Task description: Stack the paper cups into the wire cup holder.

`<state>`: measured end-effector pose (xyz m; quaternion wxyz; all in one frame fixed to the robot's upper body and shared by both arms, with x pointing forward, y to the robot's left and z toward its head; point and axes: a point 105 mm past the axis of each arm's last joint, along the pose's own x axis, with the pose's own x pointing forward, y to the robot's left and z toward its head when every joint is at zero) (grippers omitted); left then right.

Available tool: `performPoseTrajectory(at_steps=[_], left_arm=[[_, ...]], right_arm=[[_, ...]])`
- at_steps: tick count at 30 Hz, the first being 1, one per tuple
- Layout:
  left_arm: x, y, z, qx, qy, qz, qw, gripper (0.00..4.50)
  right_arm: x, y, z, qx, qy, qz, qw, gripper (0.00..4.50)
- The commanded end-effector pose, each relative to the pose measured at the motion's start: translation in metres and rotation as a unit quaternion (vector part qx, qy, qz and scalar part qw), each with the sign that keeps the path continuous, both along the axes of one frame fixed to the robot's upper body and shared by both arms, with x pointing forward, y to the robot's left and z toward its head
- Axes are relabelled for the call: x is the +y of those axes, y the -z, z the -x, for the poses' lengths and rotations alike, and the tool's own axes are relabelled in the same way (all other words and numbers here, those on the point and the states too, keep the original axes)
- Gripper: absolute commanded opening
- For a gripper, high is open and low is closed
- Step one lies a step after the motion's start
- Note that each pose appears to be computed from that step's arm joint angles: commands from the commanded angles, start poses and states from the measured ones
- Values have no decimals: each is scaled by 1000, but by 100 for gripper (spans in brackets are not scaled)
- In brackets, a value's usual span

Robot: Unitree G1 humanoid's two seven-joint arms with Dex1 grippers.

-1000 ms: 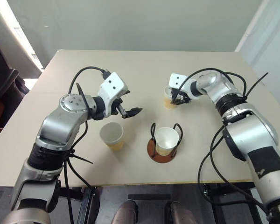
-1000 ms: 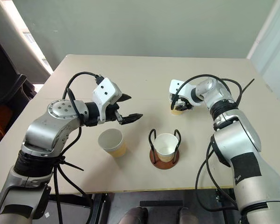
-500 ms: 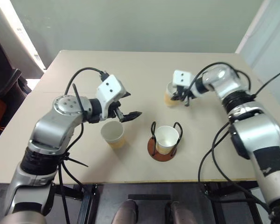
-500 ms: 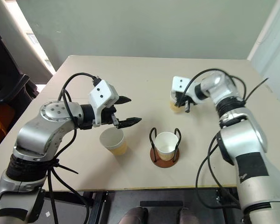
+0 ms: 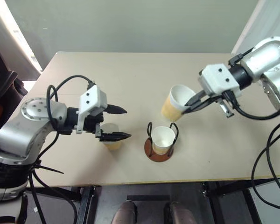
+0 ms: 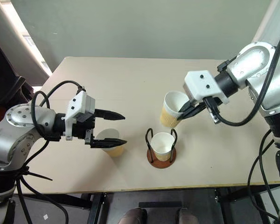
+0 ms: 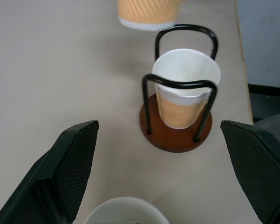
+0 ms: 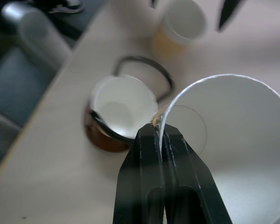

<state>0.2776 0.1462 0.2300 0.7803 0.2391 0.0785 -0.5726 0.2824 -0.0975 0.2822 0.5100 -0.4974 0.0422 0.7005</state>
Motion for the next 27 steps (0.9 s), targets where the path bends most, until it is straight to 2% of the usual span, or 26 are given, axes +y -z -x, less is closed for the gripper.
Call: performPoseTrajectory(at_steps=[1, 12, 20, 23, 27], left_arm=[[-4, -6, 5, -21, 10, -3, 1000, 450], [-3, -2, 12, -16, -3, -8, 1000, 450], [-1, 0, 15, -14, -13, -10, 1000, 450], [0, 1, 16, -14, -14, -11, 1000, 450], [5, 3, 15, -12, -16, -27, 999, 450]], right_arm=[[4, 1, 7, -8, -25, 13, 1000, 3], [19, 17, 17, -6, -89, 41, 995, 3], [25, 25, 15, -20, -113, 58, 992, 3], [25, 25, 13, -23, -111, 63, 992, 56], [26, 21, 8, -29, -99, 57, 993, 189]])
